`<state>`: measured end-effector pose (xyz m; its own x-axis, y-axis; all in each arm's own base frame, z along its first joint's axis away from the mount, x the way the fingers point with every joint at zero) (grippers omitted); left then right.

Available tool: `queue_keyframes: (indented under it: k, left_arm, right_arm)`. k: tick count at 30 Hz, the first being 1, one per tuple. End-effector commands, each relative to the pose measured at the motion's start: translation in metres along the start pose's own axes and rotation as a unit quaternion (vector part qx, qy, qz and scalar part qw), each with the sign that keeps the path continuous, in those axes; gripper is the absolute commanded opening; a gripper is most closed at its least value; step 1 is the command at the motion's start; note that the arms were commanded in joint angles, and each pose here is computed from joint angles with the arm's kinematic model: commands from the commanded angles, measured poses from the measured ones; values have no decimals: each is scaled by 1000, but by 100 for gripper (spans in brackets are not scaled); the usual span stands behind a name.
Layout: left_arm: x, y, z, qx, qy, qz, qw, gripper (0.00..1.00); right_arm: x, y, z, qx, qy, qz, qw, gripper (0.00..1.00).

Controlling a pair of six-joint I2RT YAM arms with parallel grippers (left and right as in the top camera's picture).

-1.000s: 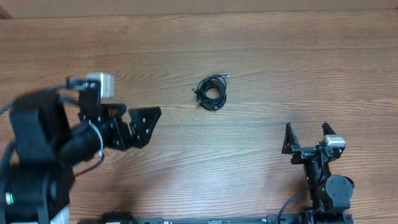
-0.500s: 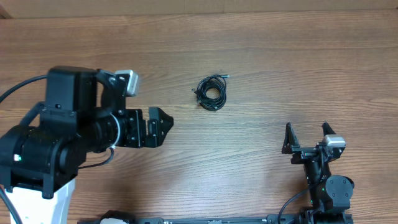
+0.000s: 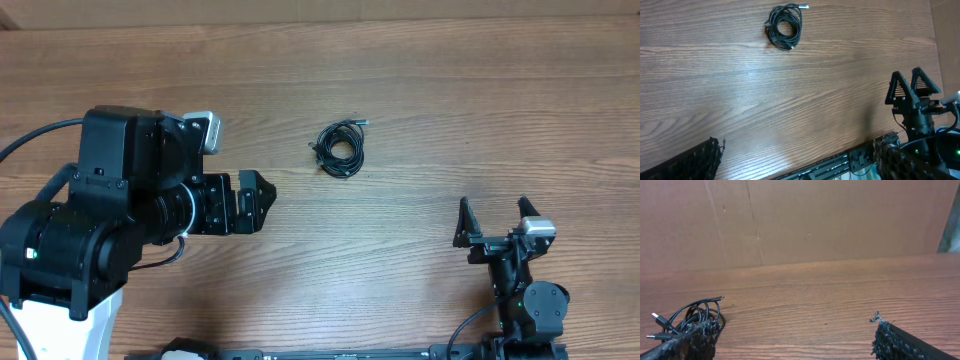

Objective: Untangle cables

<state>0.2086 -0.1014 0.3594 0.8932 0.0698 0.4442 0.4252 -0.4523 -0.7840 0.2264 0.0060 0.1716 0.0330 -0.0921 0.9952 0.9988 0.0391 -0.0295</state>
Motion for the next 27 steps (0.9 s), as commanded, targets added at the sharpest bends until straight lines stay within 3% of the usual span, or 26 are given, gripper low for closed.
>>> queue_keyframes:
  k: [1, 5, 12, 18, 23, 27]
  left_arm:
    - [2, -2, -1, 3, -15, -5, 1000, 99]
    - [-7, 2, 2, 9, -37, 28, 999, 100]
    - [-12, 10, -8, -31, 28, 60, 997, 100]
    - [-19, 16, -3, -21, -13, 95, 995, 100]
    - [-31, 31, 3, -14, -41, 132, 990, 100]
    - [-34, 46, -3, -36, -40, 149, 987, 100]
  right_arm:
    - [-1, 0, 0, -2, -2, -3, 1000, 100]
    - [-1, 0, 0, -2, -2, -3, 1000, 100]
    - [-1, 0, 0, -2, -2, -3, 1000, 100]
    - [0, 0, 0, 0, -2, -6, 1000, 100]
    - [2, -6, 41, 134, 96, 8, 986, 100]
    - [1, -12, 59, 195, 152, 28, 969, 100]
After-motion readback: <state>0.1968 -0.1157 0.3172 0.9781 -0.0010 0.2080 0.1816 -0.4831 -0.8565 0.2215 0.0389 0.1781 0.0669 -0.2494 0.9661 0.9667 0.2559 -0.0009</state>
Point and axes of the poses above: each gripper's point midway between its finger pads, its own y axis out along the fingers, its own z axis along the line the jaws close on, x = y × z, the point moved 2 cm from there along -y, back along the fingers
